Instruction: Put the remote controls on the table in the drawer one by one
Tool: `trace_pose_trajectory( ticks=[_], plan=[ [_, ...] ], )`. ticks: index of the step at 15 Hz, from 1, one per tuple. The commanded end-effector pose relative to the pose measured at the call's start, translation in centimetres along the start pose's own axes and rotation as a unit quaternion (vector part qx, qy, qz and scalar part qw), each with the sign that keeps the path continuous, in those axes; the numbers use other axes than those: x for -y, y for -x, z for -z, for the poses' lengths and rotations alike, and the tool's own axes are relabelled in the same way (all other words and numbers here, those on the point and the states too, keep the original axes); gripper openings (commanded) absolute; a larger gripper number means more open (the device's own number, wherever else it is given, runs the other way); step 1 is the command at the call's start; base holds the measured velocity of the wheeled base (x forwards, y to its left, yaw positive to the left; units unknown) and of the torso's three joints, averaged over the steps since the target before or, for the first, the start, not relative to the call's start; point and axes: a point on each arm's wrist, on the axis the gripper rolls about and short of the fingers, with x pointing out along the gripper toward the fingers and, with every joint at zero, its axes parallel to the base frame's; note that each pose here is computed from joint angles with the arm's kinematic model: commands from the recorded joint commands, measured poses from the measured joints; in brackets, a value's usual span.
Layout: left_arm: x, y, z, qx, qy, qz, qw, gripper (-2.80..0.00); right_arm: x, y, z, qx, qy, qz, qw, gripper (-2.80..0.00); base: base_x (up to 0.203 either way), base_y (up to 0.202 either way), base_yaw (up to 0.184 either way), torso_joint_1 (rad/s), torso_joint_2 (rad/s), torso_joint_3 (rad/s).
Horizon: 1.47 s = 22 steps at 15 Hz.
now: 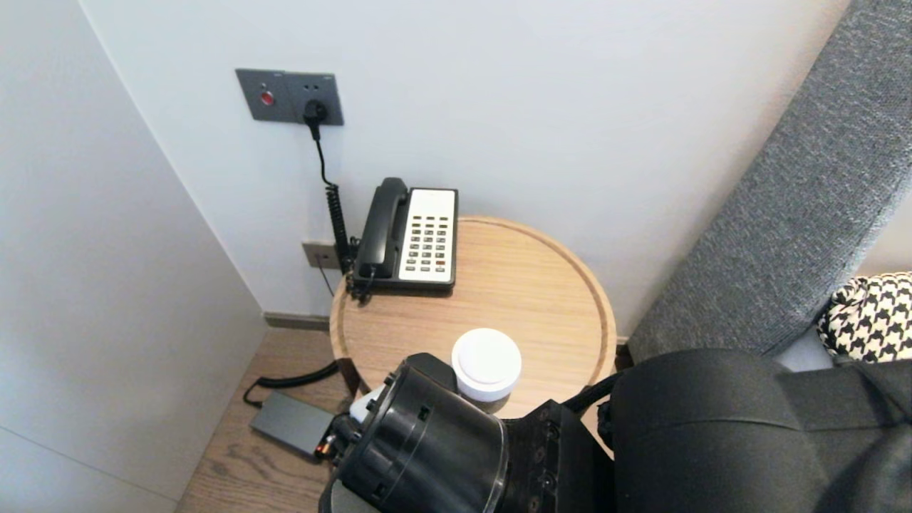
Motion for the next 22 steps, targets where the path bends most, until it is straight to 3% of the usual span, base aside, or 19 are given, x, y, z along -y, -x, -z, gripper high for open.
trace_pose_trajectory(
  ticks=[1,9,22],
  plan=[
    [0.0,-0.1,0.3,-0.004,0.0,0.0,1.0,-2.8,0.1,-1.2,0.2,-0.002,-0.002,0.004,1.0,-2.8,0.0,0.0,0.0,0.0,0.0,0.0],
    [0.0,-0.1,0.3,-0.004,0.0,0.0,1.0,-2.8,0.2,-3.9,0.5,0.032,-0.014,0.01,0.999,-2.8,0.0,0.0,0.0,0.0,0.0,0.0],
    [0.0,-0.1,0.3,-0.004,0.0,0.0,1.0,-2.8,2.5,-5.9,1.3,0.052,-0.045,0.062,0.996,-2.8,0.0,0.0,0.0,0.0,0.0,0.0]
  ],
)
